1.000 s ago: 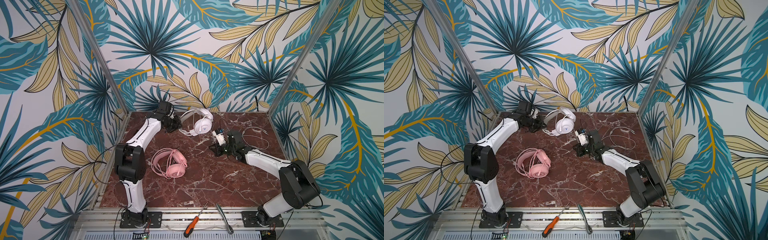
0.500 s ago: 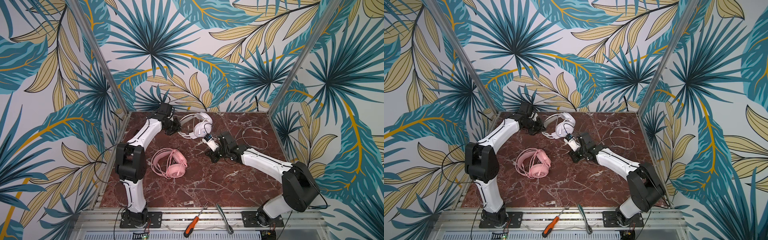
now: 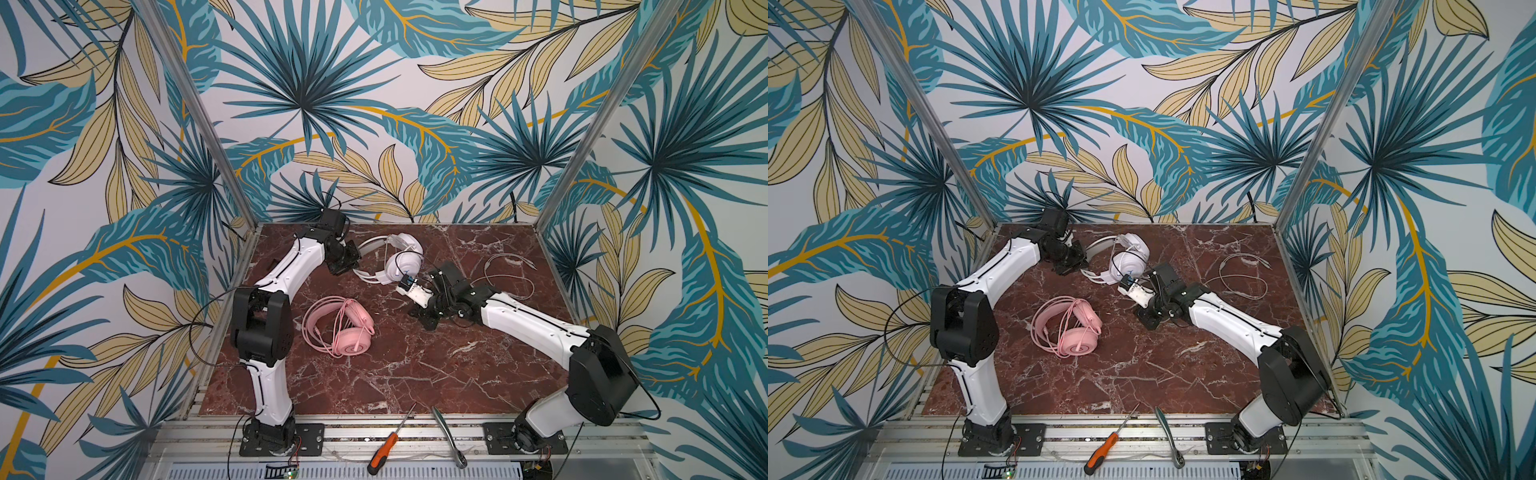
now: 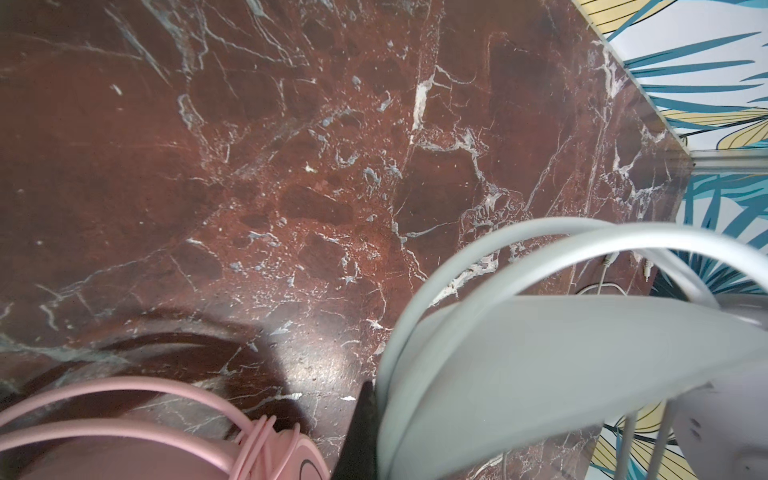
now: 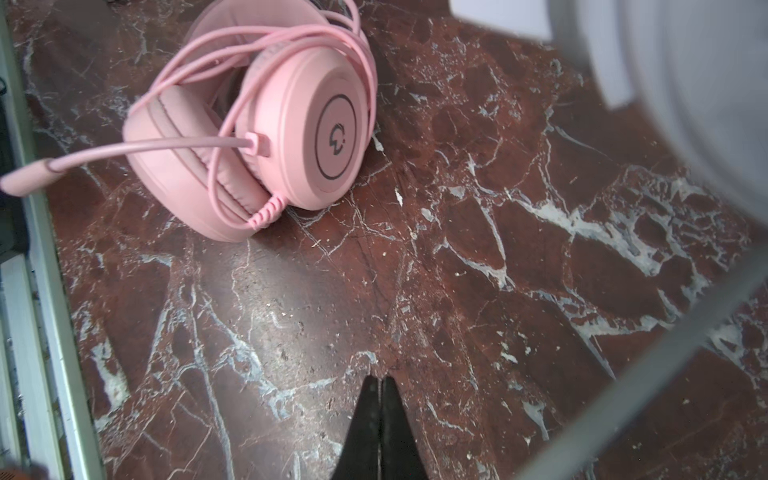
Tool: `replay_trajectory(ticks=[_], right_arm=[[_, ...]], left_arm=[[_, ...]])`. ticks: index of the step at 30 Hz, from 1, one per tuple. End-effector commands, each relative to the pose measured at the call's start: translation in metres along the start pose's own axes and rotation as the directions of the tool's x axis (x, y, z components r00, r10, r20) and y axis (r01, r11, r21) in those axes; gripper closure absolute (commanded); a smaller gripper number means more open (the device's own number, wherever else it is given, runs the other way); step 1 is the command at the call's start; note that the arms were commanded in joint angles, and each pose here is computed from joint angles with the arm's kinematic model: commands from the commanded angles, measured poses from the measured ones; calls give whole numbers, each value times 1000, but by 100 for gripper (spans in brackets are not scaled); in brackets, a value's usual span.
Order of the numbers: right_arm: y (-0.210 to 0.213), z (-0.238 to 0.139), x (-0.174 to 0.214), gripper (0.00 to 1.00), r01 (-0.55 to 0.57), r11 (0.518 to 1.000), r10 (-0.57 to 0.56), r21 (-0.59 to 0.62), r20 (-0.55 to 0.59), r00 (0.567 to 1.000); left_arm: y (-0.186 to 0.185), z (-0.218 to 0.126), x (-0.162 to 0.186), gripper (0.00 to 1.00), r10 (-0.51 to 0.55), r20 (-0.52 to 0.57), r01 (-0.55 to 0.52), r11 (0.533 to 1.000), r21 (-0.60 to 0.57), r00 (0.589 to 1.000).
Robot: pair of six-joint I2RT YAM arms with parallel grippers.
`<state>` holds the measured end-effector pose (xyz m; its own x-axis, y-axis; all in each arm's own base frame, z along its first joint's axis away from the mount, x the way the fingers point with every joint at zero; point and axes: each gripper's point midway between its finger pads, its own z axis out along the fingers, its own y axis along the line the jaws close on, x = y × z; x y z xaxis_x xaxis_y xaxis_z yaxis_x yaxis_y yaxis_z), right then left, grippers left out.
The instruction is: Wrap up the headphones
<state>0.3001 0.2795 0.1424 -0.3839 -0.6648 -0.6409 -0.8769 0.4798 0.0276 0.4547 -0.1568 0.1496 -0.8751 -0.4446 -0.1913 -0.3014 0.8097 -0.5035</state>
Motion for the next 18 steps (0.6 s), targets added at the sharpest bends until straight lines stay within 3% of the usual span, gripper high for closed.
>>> replay_trajectory(ticks=[1,10,18], right_arm=[[45,-1,23,100,41,980,-65,-193,-122,990],[46,8,8,100,69,978,-93,-199,-113,989],[30,20,28,100,-48,997,41,-65,-96,995]], left_arm=[[-1,-10,-48,100,-131,189,128,991,26,973],[2,-12,-49,100,-153,203,152,988,19,967],[7,-26,-53,100,-177,232,176,984,26,956]])
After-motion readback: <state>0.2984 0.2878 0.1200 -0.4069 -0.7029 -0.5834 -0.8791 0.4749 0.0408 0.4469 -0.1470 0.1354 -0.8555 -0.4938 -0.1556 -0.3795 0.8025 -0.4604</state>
